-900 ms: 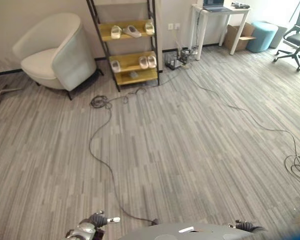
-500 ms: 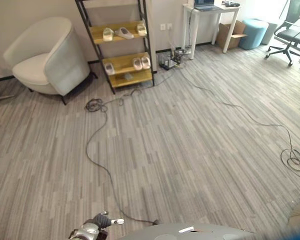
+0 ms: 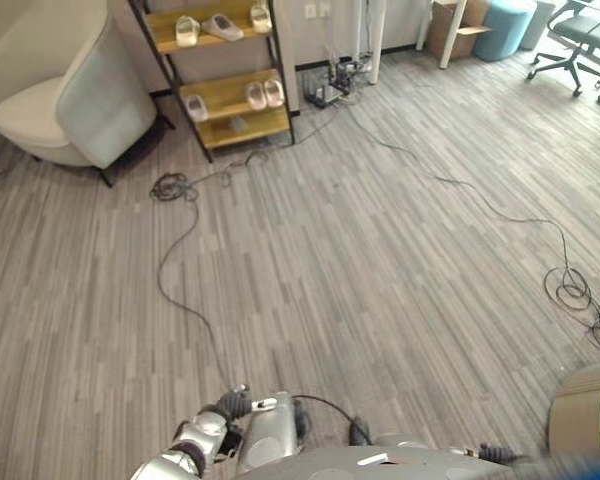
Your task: Arrange the slippers neatly on the shoe rack.
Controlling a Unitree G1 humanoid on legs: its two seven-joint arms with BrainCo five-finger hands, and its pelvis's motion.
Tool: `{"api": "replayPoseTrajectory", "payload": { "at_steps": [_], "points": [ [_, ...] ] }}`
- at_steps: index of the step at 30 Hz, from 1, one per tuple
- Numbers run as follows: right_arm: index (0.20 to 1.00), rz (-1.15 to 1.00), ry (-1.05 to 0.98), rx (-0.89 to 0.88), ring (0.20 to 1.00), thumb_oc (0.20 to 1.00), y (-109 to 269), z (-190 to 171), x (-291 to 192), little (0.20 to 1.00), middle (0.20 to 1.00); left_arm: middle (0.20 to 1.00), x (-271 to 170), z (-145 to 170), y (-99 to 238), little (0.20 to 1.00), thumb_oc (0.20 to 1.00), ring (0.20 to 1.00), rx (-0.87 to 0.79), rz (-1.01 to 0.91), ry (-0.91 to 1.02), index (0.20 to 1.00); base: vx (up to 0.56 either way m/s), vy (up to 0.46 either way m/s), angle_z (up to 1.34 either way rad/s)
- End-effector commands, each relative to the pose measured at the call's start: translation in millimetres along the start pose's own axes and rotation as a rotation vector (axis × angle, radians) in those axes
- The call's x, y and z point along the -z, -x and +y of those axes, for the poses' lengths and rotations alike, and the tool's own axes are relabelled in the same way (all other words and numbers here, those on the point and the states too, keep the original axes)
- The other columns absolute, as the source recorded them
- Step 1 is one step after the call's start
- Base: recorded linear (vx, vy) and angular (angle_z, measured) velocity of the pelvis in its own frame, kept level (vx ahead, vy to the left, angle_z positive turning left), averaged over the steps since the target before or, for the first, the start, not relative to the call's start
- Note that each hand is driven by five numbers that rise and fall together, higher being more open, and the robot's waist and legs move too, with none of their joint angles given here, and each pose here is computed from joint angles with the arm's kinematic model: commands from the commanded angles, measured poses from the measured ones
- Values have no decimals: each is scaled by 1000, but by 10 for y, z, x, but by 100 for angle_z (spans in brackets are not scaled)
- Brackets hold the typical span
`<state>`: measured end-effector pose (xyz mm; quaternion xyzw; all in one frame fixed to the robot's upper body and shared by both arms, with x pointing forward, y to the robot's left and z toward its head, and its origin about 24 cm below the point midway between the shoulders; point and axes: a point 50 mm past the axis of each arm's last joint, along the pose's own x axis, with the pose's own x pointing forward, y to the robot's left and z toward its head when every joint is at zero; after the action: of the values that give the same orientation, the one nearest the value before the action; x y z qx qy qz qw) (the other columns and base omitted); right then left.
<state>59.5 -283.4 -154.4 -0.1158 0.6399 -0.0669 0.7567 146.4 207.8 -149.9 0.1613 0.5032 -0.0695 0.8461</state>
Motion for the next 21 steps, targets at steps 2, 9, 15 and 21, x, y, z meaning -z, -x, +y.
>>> {"api": "replayPoseTrajectory", "payload": {
  "at_steps": [2, 9, 15, 21],
  "points": [
    [1000, -21, 39, 52, 1000, 1000, 17, -177, -73, 1000, 1000, 1000, -161, -164, -29, 1000, 1000, 1000, 49, -54, -20, 1000, 317, 73, -44],
    [1000, -44, 57, 9, 1000, 1000, -7, 47, -107, 1000, 1000, 1000, 273, -124, 39, 1000, 1000, 1000, 25, 103, 16, 1000, 336, 83, -38],
    [1000, -148, 94, -70, 1000, 1000, -8, 309, -387, 1000, 1000, 1000, 262, 76, 48, 1000, 1000, 1000, -23, 100, -14, 1000, 288, 107, -24],
    [1000, -202, 129, -77, 1000, 1000, 5, 353, -529, 1000, 1000, 1000, -13, 234, 9, 1000, 1000, 1000, -76, 16, -18, 1000, 327, 111, 35]
  ]
}}
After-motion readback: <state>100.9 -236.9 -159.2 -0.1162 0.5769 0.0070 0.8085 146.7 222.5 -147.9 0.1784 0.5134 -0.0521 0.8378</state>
